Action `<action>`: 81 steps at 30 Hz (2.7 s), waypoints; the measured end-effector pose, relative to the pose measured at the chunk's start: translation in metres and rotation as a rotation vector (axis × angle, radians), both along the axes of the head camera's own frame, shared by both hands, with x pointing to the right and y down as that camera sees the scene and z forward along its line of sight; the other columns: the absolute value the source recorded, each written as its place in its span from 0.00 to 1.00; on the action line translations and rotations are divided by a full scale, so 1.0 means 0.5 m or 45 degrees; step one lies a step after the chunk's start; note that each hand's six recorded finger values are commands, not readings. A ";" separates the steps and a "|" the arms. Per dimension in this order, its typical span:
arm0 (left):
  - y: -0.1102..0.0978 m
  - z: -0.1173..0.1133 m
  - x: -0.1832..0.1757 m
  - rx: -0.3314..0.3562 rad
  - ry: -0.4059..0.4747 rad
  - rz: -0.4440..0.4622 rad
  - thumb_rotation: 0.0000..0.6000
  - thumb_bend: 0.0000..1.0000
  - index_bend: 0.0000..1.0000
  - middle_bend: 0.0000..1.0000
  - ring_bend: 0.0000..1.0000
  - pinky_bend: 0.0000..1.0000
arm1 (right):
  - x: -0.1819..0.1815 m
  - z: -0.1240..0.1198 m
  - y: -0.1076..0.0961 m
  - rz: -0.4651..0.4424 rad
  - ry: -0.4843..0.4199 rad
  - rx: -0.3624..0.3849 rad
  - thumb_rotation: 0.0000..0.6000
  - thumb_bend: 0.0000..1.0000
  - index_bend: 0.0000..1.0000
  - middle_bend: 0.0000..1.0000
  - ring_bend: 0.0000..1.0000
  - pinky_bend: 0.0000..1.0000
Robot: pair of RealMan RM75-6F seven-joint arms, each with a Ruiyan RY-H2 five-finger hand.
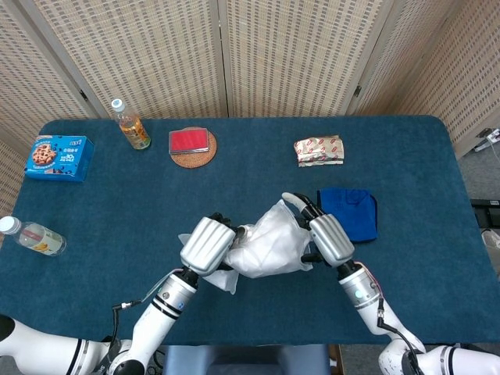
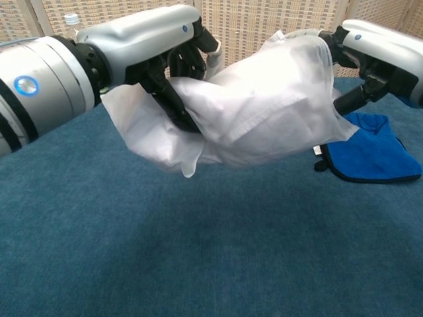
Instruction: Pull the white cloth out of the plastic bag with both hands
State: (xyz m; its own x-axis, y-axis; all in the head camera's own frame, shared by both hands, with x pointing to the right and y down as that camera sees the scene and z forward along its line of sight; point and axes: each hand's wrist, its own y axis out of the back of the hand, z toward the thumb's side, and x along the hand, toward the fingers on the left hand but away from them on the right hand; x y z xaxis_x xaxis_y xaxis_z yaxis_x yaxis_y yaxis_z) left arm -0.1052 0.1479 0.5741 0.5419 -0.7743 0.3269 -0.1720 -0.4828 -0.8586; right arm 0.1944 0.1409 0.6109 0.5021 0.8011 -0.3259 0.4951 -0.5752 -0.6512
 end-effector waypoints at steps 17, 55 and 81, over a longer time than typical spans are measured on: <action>0.007 0.014 -0.010 -0.033 -0.043 -0.003 1.00 0.00 0.52 0.70 0.56 0.44 | -0.005 0.013 -0.008 0.019 0.053 0.036 1.00 0.54 0.84 0.23 0.03 0.21; 0.053 0.048 -0.067 -0.042 -0.185 0.051 1.00 0.00 0.35 0.34 0.38 0.49 | -0.024 0.129 -0.056 -0.022 0.291 -0.003 1.00 0.55 0.84 0.23 0.03 0.21; 0.109 0.076 -0.046 0.150 -0.205 0.435 1.00 0.00 0.42 0.97 0.86 0.99 | 0.003 0.193 -0.083 0.083 0.308 -0.131 1.00 0.54 0.84 0.23 0.03 0.21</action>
